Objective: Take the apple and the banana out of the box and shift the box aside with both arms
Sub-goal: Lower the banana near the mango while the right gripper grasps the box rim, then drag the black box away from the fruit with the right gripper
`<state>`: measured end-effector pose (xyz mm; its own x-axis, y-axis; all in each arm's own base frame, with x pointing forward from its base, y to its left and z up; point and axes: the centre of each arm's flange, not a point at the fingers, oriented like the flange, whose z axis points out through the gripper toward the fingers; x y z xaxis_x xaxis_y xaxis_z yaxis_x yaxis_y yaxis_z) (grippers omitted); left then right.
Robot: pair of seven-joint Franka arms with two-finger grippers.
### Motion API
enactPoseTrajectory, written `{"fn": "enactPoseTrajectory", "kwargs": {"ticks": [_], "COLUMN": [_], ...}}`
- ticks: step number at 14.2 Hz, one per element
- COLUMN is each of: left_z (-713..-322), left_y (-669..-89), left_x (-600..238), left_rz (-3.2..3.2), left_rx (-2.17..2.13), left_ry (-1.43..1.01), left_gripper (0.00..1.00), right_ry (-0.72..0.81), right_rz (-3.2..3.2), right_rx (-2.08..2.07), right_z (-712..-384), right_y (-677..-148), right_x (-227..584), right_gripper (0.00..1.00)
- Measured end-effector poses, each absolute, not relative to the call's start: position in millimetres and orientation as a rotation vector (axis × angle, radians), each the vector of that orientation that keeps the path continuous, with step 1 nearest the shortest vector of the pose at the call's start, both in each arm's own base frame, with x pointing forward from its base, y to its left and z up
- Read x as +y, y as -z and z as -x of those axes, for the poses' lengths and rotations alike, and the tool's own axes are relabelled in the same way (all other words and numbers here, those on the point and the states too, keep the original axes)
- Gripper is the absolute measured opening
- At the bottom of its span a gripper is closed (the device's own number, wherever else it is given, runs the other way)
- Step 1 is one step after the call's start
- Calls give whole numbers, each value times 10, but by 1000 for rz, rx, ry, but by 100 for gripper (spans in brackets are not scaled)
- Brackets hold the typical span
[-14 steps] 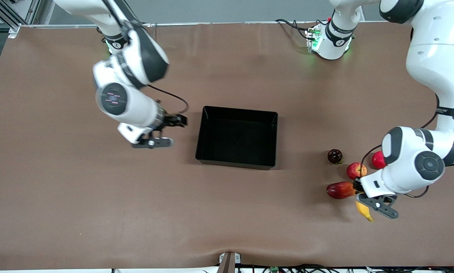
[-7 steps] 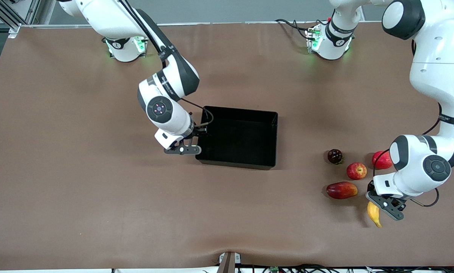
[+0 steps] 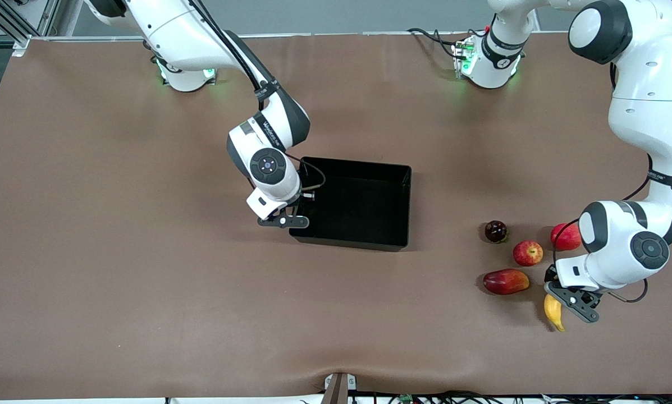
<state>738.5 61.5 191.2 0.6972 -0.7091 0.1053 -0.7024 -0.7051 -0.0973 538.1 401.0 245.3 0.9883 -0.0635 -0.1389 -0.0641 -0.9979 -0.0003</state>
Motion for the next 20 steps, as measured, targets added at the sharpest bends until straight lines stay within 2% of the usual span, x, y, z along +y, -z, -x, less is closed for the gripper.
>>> {"fn": "enactPoseTrajectory", "kwargs": {"ticks": [2, 4, 5, 8, 11, 16, 20], "left_z": [-7351, -7321, -7314, -7322, -7343, -7315, -7143], "left_y": [-1862, -1818, -1809, -1870, -2198, -3251, -4054], "left_x": [590, 562, 549, 503, 408, 292, 236], "left_rz": [2873, 2884, 2889, 2913, 2947, 2997, 3043], "left_rx": [1181, 1187, 1188, 1177, 1121, 901, 649], "left_ry": [193, 177, 174, 190, 183, 190, 163], "left_gripper": [37, 37, 41, 70, 99, 100, 100], "right_ry": [-207, -200, -196, -160, -180, -224, -258], "right_rz": [3122, 3119, 3117, 3102, 3099, 3090, 3056], "right_rx": [130, 134, 141, 203, 323, 218, 71], "right_z": [-5394, -5406, -5417, -5565, -5845, -6203, -6234], "right_y": [-2467, -2478, -2493, -2687, -3046, -3314, -3234], "right_x": [4016, 4017, 4015, 3911, 3369, 1761, 72], "right_gripper": [5, 6, 6, 6, 6, 6, 6]}}
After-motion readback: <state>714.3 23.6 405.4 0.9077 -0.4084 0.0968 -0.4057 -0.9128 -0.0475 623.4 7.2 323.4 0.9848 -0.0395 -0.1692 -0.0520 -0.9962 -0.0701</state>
